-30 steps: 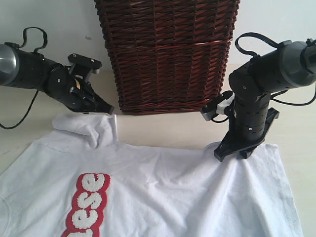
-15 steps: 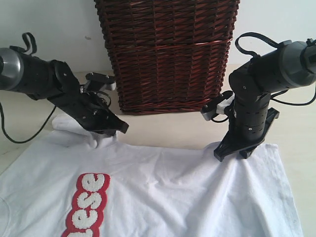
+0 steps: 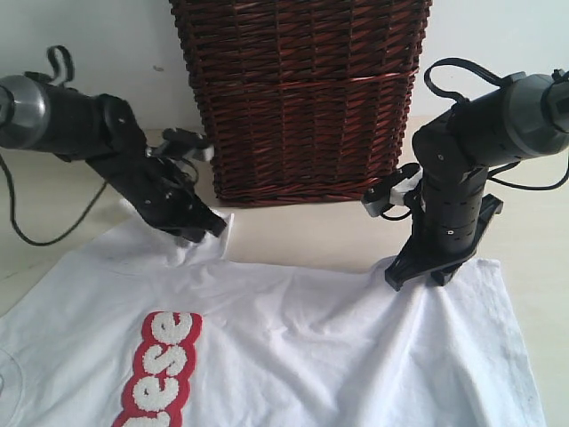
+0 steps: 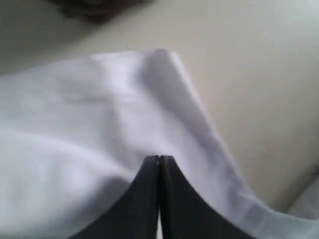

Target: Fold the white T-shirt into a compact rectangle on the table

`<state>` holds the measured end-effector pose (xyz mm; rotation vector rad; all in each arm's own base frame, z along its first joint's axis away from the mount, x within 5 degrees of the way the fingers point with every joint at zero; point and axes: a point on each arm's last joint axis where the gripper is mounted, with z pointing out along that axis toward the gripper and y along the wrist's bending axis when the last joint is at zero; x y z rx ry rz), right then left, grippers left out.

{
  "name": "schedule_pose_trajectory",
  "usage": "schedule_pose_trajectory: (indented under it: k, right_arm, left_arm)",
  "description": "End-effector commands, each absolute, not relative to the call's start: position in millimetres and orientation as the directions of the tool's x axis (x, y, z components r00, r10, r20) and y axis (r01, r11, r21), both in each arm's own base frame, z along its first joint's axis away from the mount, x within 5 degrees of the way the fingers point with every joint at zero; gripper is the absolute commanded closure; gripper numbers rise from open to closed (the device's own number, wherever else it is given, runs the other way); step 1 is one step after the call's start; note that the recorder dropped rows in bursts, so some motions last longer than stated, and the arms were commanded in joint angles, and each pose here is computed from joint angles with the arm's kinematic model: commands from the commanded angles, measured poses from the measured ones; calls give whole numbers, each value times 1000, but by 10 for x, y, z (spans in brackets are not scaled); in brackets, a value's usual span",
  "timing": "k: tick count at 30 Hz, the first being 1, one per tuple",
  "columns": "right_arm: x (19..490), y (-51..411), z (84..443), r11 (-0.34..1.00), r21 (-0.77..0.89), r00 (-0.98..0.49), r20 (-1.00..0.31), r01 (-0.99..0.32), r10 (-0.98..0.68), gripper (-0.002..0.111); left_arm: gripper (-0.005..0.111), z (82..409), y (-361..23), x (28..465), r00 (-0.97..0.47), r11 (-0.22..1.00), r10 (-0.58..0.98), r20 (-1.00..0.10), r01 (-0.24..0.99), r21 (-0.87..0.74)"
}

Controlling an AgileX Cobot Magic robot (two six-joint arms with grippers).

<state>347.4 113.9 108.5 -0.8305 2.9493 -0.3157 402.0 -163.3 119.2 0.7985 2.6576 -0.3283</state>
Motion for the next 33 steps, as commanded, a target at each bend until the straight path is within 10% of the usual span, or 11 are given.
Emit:
schedule_pose_trajectory:
  k: [1, 11, 23, 33]
  right_arm:
    - [3478, 1150, 986, 849, -185, -863, -11, -494, -505, 108]
    - [3472, 1148, 985, 851, -184, -865, -5, -493, -502, 108]
    - [3473, 1147, 985, 850, -185, -864, -5, -494, -503, 108]
    - [3544, 1159, 1166, 844, -210, -856, -52, -493, -514, 108]
  left_arm:
    - [107, 1308, -1197, 4195, -843, 895, 325, -428, 421, -150]
    - [107, 963, -1173, 4368, -800, 919, 301, -519, 389, -67]
    - [107, 1205, -1444, 4451, -729, 850, 423, -538, 526, -43]
    - [107, 1709, -946, 4252, -816, 930, 243, -525, 349, -111]
